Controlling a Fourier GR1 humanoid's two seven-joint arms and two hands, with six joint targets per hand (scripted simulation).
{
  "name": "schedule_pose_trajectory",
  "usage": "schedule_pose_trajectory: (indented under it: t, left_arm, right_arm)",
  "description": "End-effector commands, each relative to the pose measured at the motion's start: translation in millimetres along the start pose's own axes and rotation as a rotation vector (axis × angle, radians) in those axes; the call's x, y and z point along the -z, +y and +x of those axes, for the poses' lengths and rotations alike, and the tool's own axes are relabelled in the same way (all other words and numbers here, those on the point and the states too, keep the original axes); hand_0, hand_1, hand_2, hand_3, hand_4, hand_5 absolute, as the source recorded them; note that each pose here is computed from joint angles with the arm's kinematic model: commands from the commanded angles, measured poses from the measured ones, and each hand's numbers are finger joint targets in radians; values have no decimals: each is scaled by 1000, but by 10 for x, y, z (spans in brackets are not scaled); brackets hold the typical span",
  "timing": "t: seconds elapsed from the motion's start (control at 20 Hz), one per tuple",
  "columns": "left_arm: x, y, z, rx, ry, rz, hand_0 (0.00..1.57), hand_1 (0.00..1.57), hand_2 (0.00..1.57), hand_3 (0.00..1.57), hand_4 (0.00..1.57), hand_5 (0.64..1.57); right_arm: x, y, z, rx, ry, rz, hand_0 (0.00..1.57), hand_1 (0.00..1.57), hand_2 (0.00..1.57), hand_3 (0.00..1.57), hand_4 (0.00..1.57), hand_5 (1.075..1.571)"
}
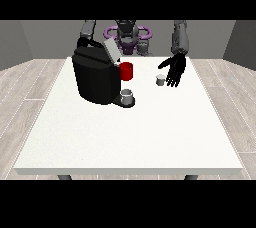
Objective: Insert the coffee pod into the coffee machine and close the lid
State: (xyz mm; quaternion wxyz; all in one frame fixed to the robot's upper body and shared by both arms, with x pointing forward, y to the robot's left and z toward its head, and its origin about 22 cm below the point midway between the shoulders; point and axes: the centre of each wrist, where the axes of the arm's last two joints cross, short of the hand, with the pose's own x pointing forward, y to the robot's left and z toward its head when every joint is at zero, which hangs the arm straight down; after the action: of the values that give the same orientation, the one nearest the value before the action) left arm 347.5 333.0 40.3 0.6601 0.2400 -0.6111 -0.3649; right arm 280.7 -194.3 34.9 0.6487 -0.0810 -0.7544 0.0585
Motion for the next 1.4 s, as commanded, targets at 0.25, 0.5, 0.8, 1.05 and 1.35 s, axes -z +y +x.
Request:
schedule_pose_trajectory:
  t: [0.25, 0.5, 0.8, 1.05, 1.35]
  left_arm:
    - [286, -189, 233, 180, -53, 75, 888, 888, 963, 816, 384, 1571]
    - [228, -160, -27, 306, -22, 21, 924, 924, 1016, 845, 413, 1571]
    - [278, -433, 74, 432, 8, -127, 877, 877, 1003, 820, 284, 1571]
    - [418, -160, 156, 472, -7, -103, 760, 760, 978, 856, 400, 1571]
    - [405, -481, 110, 425, -21, -152, 1149, 1149, 1257, 1162, 466, 1571]
  right_arm:
    - [245, 28, 68, -13, 52, 16, 0, 0, 0, 0, 0, 1571]
    - [135, 113, -23, -19, 61, 59, 0, 0, 0, 0, 0, 1571]
    - [44, 185, -329, -9, 112, 45, 0, 0, 0, 0, 0, 1571]
    - [274, 59, -295, 12, 49, 13, 0, 0, 0, 0, 0, 1571]
    - [105, -112, -524, 26, 169, 21, 0, 0, 0, 0, 0, 1571]
